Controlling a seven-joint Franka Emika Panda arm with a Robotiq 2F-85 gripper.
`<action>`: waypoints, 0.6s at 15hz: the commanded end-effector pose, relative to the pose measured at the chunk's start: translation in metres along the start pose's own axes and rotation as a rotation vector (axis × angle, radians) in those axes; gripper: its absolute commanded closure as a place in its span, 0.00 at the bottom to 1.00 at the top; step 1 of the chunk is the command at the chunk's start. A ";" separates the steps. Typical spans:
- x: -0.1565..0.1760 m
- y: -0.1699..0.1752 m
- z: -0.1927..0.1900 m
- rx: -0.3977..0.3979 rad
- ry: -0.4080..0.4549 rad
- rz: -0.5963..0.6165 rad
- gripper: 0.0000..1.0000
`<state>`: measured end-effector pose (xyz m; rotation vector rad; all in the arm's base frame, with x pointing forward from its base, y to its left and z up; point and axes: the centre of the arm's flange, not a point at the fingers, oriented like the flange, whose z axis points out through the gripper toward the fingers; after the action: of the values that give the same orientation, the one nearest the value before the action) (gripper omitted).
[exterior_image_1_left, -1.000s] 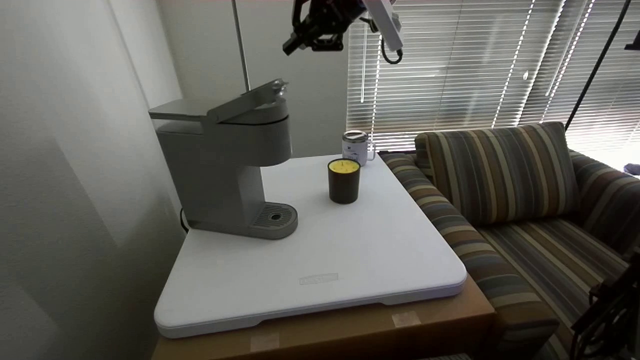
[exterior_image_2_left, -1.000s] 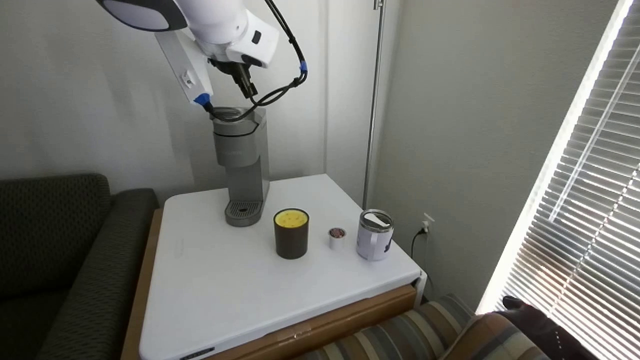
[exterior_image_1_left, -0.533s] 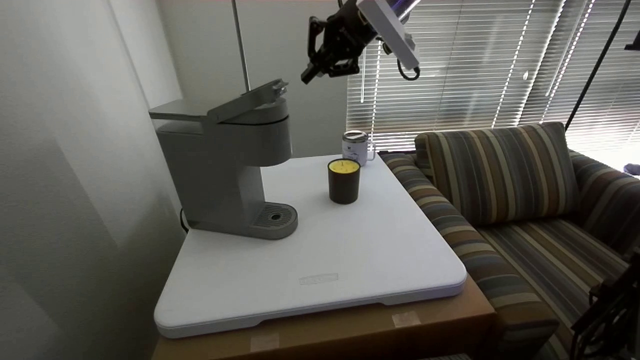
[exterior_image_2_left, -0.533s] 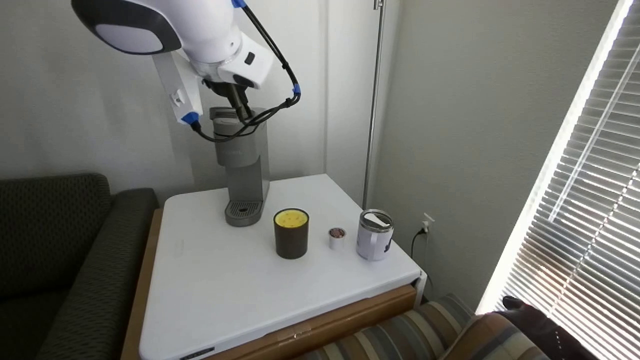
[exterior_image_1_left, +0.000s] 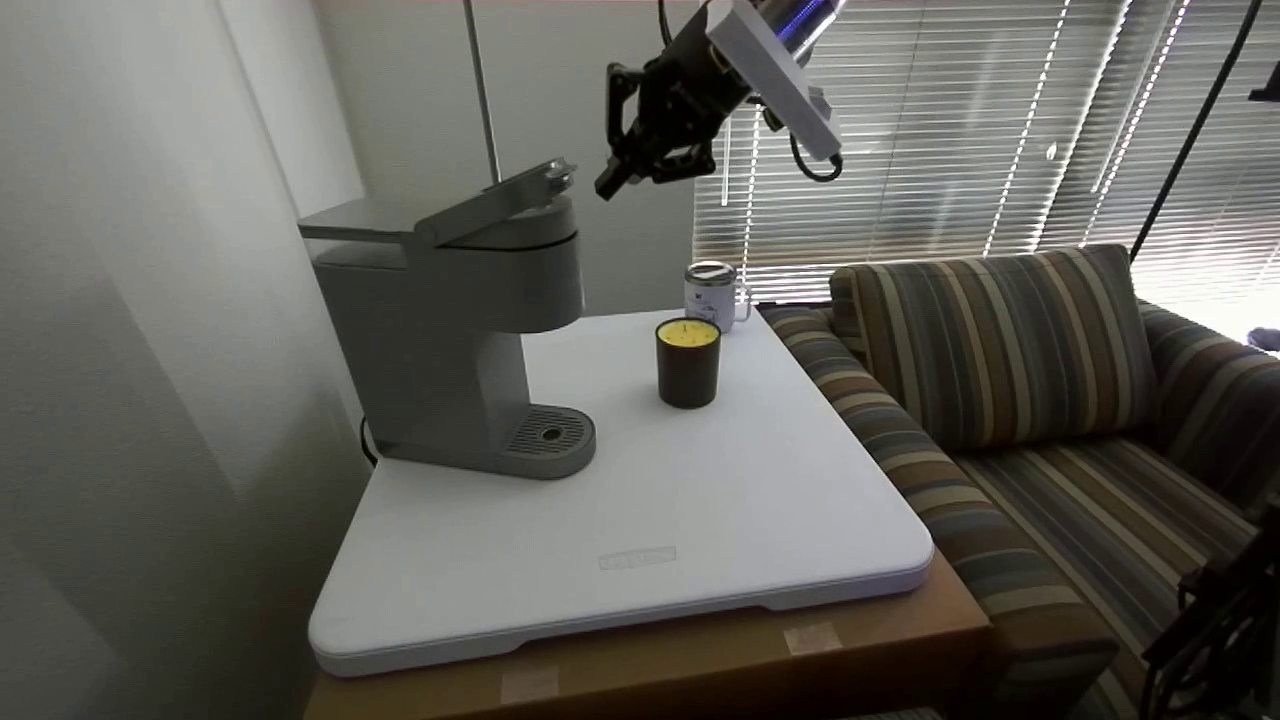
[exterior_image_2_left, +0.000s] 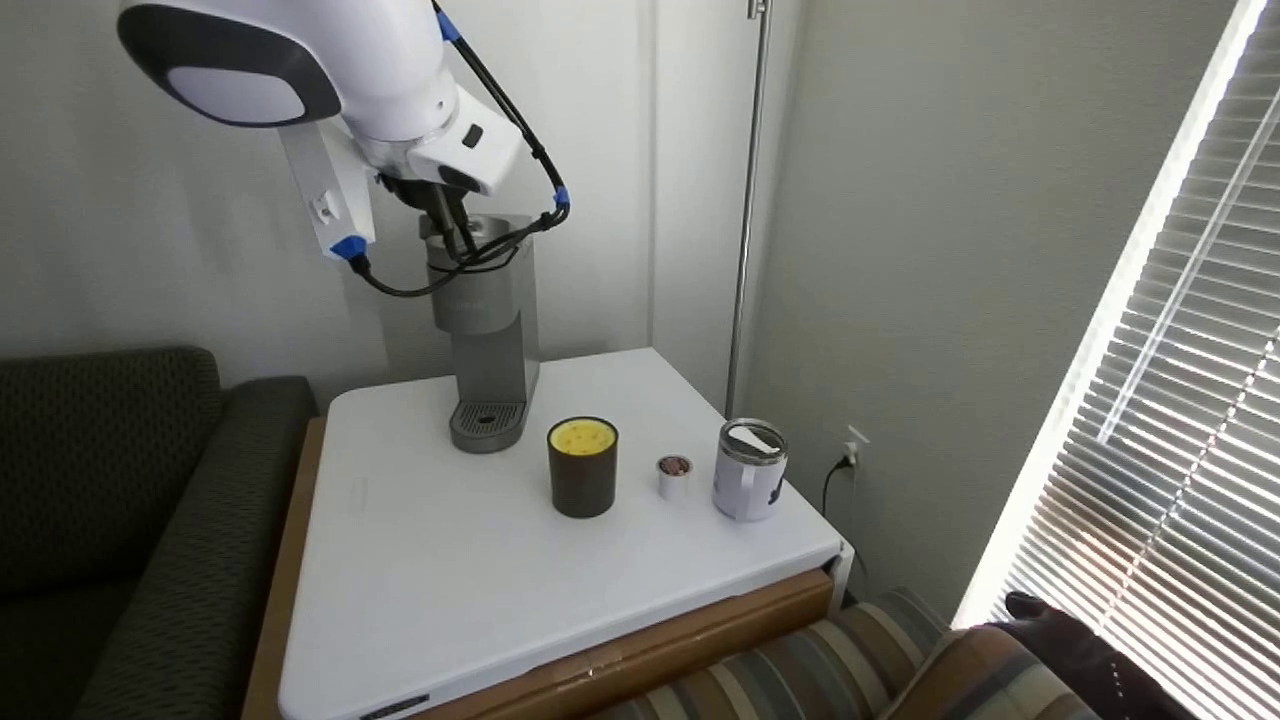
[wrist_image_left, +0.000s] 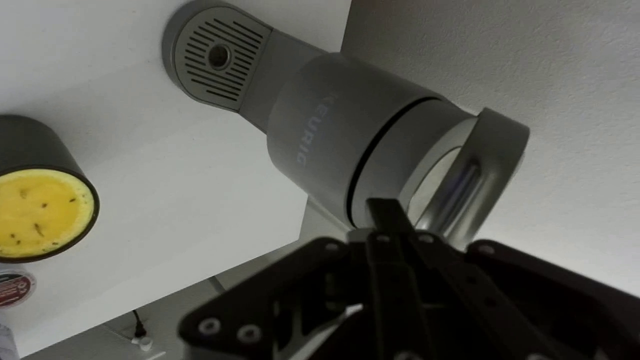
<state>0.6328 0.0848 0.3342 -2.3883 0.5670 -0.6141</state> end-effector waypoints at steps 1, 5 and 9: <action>-0.002 -0.004 -0.001 0.029 -0.028 -0.005 1.00; -0.002 -0.009 0.003 0.045 -0.029 -0.016 1.00; 0.002 -0.014 0.004 0.049 -0.024 -0.020 1.00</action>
<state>0.6344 0.0985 0.3402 -2.3729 0.5311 -0.6037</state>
